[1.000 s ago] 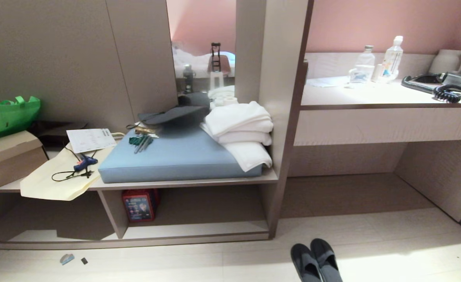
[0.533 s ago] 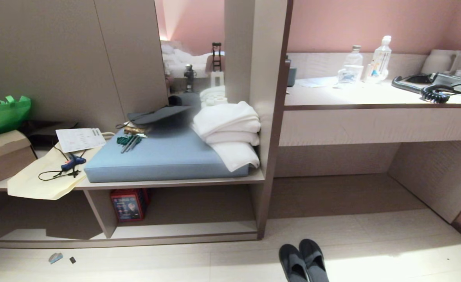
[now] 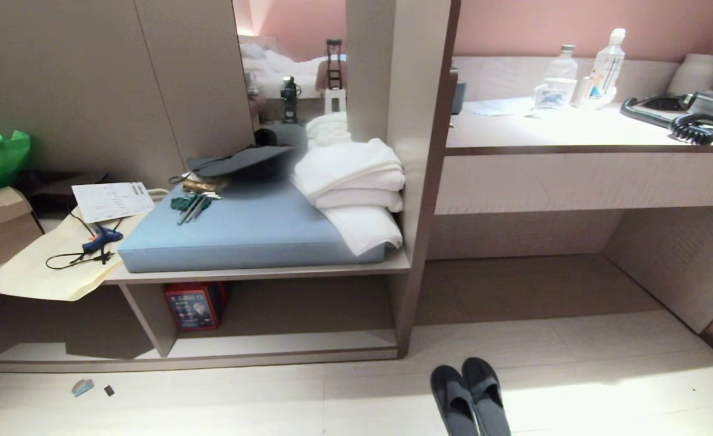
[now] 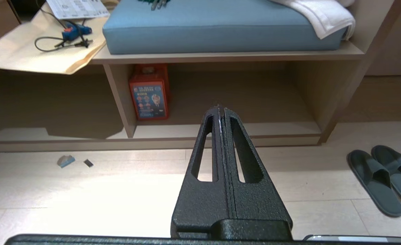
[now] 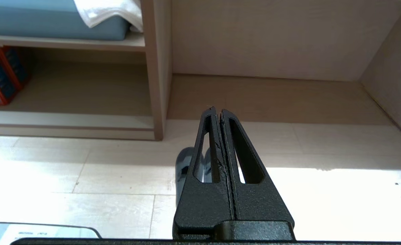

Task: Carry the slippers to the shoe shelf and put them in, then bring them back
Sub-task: Pick up the slippers on the floor

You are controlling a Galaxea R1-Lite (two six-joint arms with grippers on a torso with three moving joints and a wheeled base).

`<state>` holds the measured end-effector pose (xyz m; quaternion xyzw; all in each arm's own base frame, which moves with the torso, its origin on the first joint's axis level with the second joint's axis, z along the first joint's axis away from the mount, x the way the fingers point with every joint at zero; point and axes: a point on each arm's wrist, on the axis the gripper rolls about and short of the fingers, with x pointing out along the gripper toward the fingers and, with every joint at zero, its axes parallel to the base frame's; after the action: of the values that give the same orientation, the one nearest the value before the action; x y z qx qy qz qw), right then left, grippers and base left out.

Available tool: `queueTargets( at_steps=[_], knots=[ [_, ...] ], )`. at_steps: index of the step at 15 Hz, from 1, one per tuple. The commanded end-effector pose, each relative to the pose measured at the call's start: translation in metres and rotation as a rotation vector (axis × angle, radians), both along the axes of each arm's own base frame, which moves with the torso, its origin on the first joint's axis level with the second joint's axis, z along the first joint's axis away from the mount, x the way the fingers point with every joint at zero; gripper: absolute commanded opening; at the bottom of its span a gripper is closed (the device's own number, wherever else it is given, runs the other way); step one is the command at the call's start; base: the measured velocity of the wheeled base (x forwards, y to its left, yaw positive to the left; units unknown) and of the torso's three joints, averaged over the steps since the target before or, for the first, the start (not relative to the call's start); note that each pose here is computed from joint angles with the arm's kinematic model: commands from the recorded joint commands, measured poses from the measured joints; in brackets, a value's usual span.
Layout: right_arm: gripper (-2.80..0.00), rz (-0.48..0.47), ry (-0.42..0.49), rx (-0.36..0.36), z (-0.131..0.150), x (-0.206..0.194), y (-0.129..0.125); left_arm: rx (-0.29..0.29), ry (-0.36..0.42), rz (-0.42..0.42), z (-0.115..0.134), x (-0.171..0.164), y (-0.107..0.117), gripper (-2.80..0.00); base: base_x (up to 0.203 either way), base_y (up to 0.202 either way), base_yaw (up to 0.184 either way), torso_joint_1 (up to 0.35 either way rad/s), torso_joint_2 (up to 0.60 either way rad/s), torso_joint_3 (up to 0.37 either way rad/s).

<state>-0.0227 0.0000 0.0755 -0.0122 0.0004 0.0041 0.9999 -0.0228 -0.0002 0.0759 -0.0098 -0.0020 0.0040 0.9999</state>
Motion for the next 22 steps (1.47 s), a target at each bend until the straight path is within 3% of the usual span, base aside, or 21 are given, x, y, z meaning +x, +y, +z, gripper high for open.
queueTargets(
  at_steps=[1, 22],
  knots=[
    [-2.80, 0.001, 0.001, 0.000, 0.0000, 0.0001, 0.0000, 0.000, 0.001, 0.001, 0.0001, 0.0001, 0.0000, -2.80, 0.000, 0.000, 0.000, 0.002, 0.00, -0.193],
    [-2.80, 0.001, 0.003, -0.002, -0.0001, 0.0000, 0.0000, 0.000, 0.001, 0.000, 0.0001, 0.0001, 0.0000, -2.80, 0.000, 0.000, 0.000, 0.004, 0.00, -0.198]
  ],
)
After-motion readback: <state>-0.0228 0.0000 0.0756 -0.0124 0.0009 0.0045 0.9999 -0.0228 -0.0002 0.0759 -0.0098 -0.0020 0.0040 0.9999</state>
